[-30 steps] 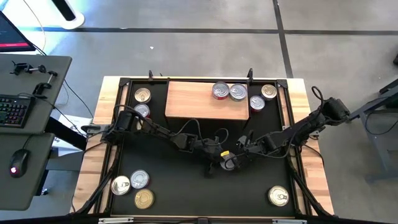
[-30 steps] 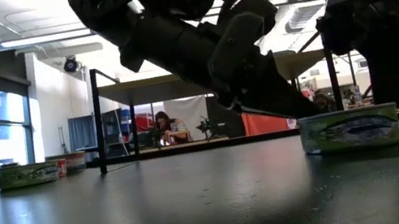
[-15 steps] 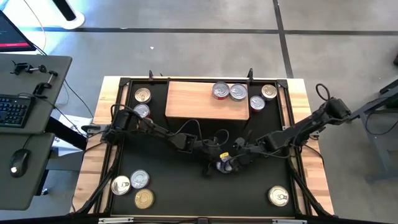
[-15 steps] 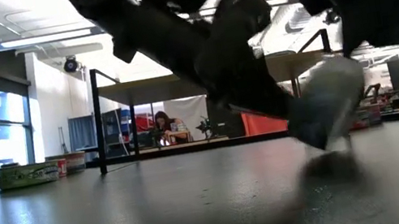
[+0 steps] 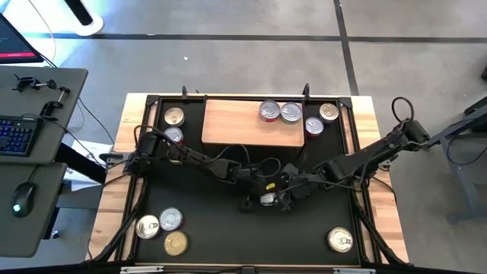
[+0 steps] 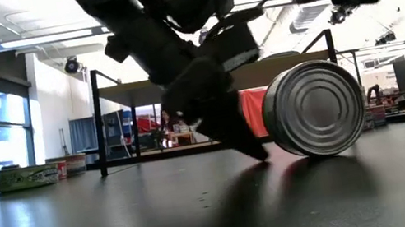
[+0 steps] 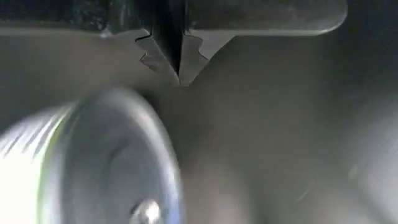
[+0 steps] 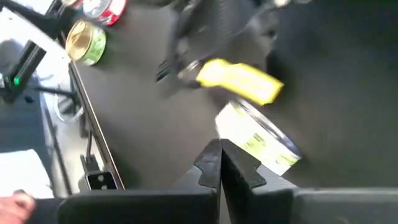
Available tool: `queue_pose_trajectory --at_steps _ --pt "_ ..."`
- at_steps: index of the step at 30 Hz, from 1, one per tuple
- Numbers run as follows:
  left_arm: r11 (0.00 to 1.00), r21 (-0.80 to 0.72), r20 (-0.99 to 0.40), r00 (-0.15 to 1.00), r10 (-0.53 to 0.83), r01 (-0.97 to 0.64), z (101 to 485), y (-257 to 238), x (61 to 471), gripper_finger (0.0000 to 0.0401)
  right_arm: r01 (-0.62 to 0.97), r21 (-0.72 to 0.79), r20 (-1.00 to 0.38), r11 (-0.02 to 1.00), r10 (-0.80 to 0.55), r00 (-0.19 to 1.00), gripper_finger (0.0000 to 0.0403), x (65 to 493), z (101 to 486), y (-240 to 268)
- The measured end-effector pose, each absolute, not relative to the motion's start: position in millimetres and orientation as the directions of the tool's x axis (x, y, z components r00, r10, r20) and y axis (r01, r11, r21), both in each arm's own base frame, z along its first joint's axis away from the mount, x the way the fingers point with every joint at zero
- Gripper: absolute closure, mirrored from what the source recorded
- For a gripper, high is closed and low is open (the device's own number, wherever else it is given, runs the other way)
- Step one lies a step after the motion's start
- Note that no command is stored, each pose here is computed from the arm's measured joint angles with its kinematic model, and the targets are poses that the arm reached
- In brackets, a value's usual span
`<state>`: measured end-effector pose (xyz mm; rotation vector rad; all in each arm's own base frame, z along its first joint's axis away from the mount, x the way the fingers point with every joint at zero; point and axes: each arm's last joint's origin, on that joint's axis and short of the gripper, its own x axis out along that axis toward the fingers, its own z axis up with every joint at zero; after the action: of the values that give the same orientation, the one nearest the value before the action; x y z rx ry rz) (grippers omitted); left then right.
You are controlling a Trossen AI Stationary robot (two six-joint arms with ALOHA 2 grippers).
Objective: Stack canned seafood by type on shelf
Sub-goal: Stack the green tuna can on top of the green tuna can on the shelf
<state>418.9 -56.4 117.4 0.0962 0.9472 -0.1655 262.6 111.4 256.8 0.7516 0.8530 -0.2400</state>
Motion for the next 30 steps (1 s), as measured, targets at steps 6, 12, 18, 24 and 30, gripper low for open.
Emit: queue_pose_trajectory --at_steps 6,12,18,24,30 --pt "0.985 0.131 -0.863 0.503 0.057 0.113 150.3 -27.3 400.4 0.0401 0.359 0.429 -0.742 0.829 0.096 0.664 0.0402 267.3 294.1 108.3" --pt "0.985 0.172 -0.852 0.501 0.154 -0.01 180.2 -21.4 368.2 0.0401 0.28 0.37 -0.782 0.886 0.134 0.609 0.0327 269.0 302.7 92.9" --pt "0.99 0.064 -0.791 0.599 0.128 -0.126 204.4 -48.5 326.0 0.0401 0.15 0.307 -0.848 0.94 0.198 0.492 0.0173 277.9 279.7 91.3" --pt "0.992 -0.062 -0.674 0.737 0.042 -0.113 234.0 -84.4 296.5 0.0401 -0.012 0.151 -0.932 0.989 0.146 0.331 0.0063 287.5 246.0 94.4" --pt "0.991 -0.084 -0.595 0.803 0.036 -0.107 261.4 -108.6 271.6 0.0401 -0.098 0.073 -0.983 0.993 0.088 0.16 0.0042 289.8 217.8 95.1"
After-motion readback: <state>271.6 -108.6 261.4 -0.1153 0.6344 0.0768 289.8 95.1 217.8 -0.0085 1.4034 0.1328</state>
